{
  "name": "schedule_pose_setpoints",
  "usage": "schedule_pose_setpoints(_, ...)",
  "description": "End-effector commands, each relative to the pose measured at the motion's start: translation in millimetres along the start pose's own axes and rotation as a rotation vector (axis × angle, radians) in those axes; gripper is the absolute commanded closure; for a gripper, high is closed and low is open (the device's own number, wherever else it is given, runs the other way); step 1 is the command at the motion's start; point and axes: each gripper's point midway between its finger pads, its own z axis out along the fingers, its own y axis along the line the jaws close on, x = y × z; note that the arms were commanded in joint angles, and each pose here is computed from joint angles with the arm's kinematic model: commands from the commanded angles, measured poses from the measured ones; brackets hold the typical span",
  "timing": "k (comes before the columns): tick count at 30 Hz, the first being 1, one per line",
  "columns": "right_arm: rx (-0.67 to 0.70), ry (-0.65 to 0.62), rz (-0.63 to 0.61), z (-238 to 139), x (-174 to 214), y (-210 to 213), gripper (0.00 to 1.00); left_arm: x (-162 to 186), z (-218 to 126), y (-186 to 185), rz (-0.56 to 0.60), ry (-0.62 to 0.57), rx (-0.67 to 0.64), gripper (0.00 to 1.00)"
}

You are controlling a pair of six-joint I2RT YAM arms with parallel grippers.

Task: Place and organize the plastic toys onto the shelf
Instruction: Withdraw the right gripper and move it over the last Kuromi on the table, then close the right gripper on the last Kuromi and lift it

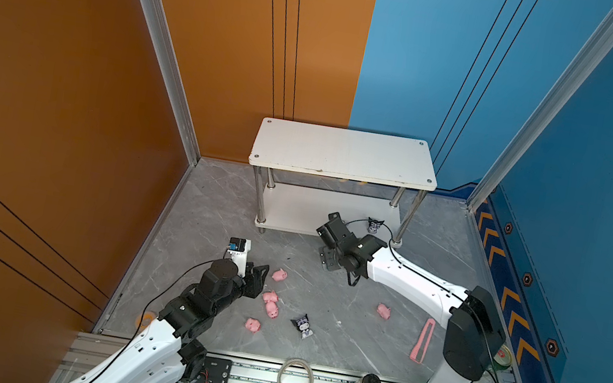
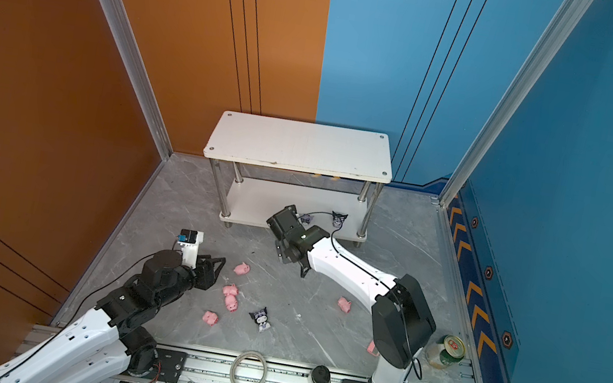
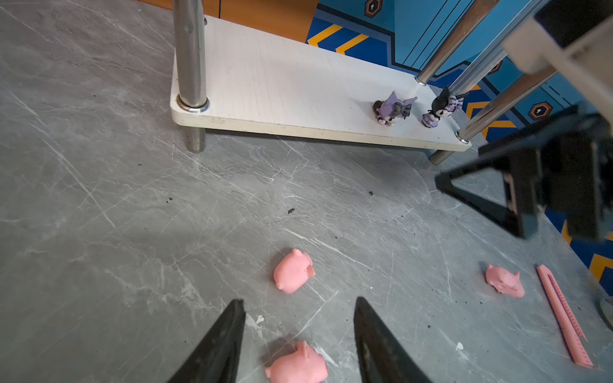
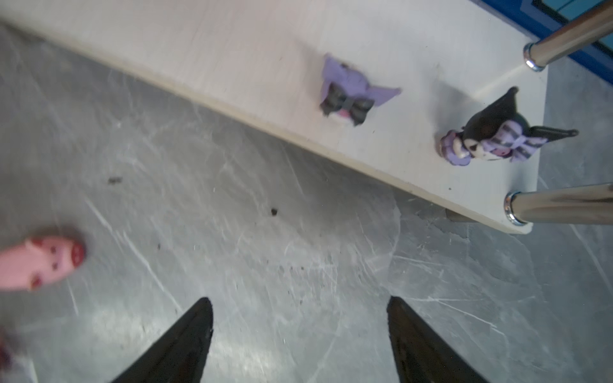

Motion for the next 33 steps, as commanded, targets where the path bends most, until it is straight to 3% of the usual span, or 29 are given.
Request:
schedule_pose_setpoints(1,-0.128,0.01,-0.016,-25,26,23,0.6,13,2,4,-0.03,0.03,0.004,0.48)
schedule_pose_setpoints(2,-0.196,0.029,-0.038,-31,40,37,0.75,15,3,5,-0.036,0.033,0.004,0.48)
schedule_pose_setpoints(5,-0.361,0.107,-0.114,-46,82,71,0.97,17,5,4,-0.052,0.038,0.01,0.49)
schedule_pose_setpoints(10,-0.468,0.192,-0.22,-63,133,100,1.0,17,9,1,-0.072,0.042,0.017,0.5)
schedule_pose_setpoints(11,-0.474,0.211,-0.222,-62,140,103,0.96,18,9,1,-0.075,0.043,0.018,0.5)
schedule_pose_setpoints(15,-0.506,0.262,-0.235,-56,153,117,0.44,24,12,-2,-0.077,0.069,0.025,0.44)
schedule_pose_setpoints(17,-0.519,0.274,-0.254,-53,152,126,0.32,27,13,-3,-0.074,0.082,0.024,0.42)
schedule_pose_setpoints(24,-0.525,0.324,-0.363,-32,147,147,0.16,28,11,-1,-0.068,0.078,0.006,0.41)
schedule_pose_setpoints(33,-0.539,0.386,-0.325,-1,142,150,0.19,27,12,4,-0.039,0.076,-0.024,0.39)
